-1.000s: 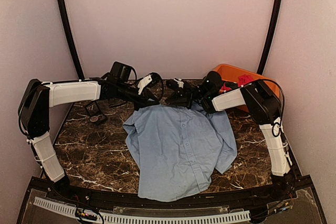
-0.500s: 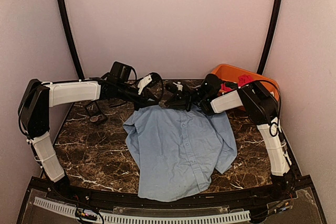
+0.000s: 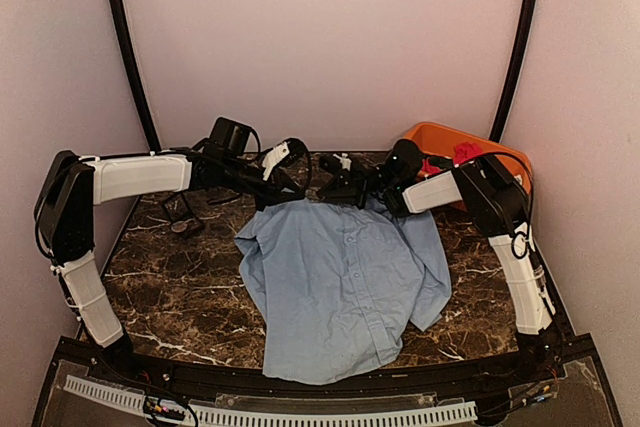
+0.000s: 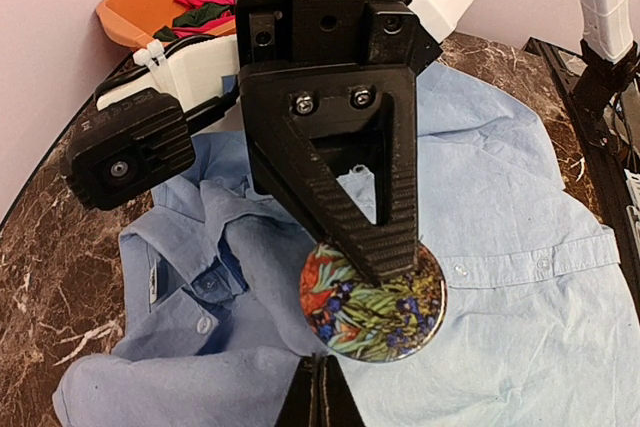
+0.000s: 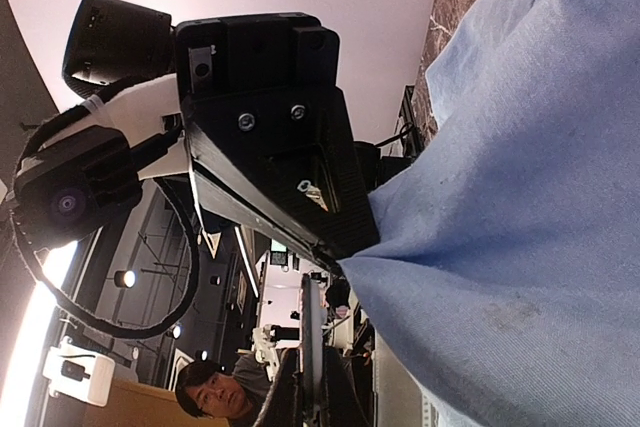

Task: Pin the brooch onto the clothing
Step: Cross the brooch on the flattened clothing.

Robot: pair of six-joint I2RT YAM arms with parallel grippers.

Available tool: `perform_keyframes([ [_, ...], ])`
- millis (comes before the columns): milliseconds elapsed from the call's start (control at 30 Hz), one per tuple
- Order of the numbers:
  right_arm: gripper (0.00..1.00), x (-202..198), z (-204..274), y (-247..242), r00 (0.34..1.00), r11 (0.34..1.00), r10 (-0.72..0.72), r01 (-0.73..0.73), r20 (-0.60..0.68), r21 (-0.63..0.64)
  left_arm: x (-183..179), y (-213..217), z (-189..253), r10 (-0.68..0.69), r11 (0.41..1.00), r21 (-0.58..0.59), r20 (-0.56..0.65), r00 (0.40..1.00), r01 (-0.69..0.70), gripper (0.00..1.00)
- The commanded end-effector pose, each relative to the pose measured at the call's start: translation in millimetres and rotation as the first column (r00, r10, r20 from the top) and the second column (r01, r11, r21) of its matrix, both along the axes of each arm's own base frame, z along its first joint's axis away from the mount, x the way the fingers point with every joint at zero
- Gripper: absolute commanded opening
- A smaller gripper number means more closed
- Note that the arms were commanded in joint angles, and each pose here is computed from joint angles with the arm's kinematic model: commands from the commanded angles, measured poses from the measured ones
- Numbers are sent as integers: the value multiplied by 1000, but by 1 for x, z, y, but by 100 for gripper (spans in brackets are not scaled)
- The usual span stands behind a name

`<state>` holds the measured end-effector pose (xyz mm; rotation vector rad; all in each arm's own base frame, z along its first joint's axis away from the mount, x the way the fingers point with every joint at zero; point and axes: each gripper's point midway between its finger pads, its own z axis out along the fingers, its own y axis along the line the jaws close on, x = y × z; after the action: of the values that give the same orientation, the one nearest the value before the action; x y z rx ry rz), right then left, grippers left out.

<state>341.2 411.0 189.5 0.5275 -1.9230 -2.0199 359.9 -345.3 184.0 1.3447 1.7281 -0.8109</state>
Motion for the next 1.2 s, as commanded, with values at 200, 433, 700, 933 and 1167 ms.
perform_keyframes([
  [200,0,-13,23,-14,955,982,-44,-13,295,191,-9,2,26,-19,999,-35,28,999,20,1],
  [433,0,-21,28,-10,962,981,-45,-8,268,195,-7,2,24,-14,999,-31,34,999,15,1],
  [700,0,-28,34,-7,962,979,-40,-17,272,205,-7,1,23,-15,999,-31,33,999,16,1],
  [933,0,-28,45,-4,960,974,-54,-11,274,228,-7,2,22,-16,1000,-26,30,999,16,1],
  [1167,0,-30,50,-3,959,973,-49,-17,278,231,-7,1,21,-17,999,-28,28,999,18,1],
])
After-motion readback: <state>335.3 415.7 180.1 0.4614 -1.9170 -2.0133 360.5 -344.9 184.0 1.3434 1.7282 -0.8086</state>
